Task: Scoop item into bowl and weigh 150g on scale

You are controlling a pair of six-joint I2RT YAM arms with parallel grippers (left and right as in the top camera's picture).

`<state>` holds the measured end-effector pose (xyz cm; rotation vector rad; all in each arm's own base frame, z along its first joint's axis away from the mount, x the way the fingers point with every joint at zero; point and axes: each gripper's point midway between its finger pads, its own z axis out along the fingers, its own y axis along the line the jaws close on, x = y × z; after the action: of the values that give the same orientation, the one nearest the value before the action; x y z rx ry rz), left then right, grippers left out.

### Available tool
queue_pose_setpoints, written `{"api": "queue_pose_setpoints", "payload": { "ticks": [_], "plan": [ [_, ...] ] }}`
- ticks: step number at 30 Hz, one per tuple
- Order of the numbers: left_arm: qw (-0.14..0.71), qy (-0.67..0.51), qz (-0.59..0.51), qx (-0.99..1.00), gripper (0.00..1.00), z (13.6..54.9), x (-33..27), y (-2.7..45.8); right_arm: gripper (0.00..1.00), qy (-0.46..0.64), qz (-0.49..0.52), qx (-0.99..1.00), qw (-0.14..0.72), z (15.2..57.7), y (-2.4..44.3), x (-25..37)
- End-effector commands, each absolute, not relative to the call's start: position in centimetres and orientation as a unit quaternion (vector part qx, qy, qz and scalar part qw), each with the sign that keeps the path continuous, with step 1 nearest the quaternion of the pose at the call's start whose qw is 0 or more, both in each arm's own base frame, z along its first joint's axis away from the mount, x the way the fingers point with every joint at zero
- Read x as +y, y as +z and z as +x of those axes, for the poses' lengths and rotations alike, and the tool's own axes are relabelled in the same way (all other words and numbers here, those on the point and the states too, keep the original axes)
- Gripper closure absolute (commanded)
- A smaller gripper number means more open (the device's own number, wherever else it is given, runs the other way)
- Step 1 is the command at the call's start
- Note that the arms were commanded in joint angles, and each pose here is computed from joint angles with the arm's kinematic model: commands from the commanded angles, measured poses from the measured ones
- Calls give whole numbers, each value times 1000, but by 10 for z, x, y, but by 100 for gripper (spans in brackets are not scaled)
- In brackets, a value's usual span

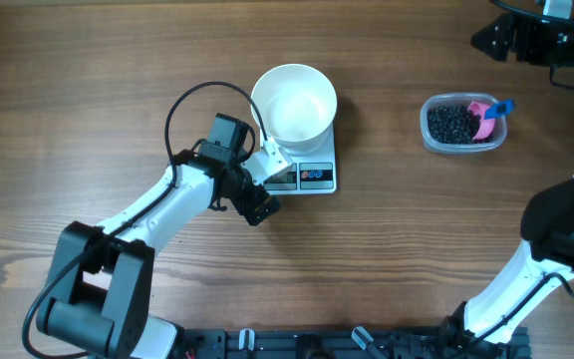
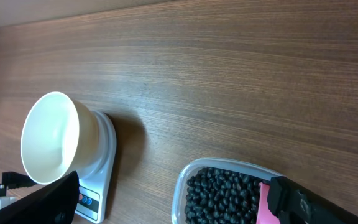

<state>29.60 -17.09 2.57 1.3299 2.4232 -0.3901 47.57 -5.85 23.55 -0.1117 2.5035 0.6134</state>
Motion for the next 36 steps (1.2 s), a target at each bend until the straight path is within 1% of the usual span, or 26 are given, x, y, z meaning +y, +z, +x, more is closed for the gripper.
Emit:
{"api": "queue_pose_setpoints", "payload": {
  "ticks": [1, 10, 11, 13, 14, 16, 17, 20, 22, 26, 29, 32, 33, 36],
  "plan": [
    [171, -148, 479, 848, 0, 292, -174, 22, 0, 227, -52, 924, 302, 475, 258, -54],
    [171, -148, 479, 848, 0, 292, -174, 22, 0, 227, -52, 924, 302, 475, 258, -54],
    [171, -148, 479, 848, 0, 292, -174, 22, 0, 224, -55, 922, 313, 479, 261, -55],
    [171, -148, 479, 848, 0, 292, -174, 22, 0, 236, -21, 921, 310, 482, 263, -55],
    [171, -148, 479, 848, 0, 292, -174, 22, 0, 224, -16, 925, 308, 482, 261, -59],
    [171, -148, 479, 848, 0, 292, -174, 22, 0, 192, 63, 934, 296, 481, 259, -81],
    [171, -148, 479, 848, 0, 292, -174, 22, 0, 183, 90, 933, 298, 477, 266, -91],
    [171, -148, 479, 848, 0, 292, -174, 22, 0, 153, 96, 927, 327, 459, 305, -101],
    [171, -148, 479, 848, 0, 292, -174, 22, 0, 104, 114, 936, 315, 435, 315, -110],
    [171, -148, 479, 848, 0, 292, -174, 22, 0, 100, 127, 958, 238, 403, 293, -104],
    [171, -148, 479, 848, 0, 292, -174, 22, 0, 120, 140, 962, 203, 395, 279, -96],
    [171, -148, 479, 848, 0, 292, -174, 22, 1, 135, 152, 968, 149, 383, 253, -88],
    [171, -148, 479, 848, 0, 292, -174, 22, 5, 139, 153, 970, 130, 379, 244, -85],
    [171, -148, 479, 848, 0, 292, -174, 22, 11, 126, 155, 976, 89, 372, 213, -85]
  ]
}}
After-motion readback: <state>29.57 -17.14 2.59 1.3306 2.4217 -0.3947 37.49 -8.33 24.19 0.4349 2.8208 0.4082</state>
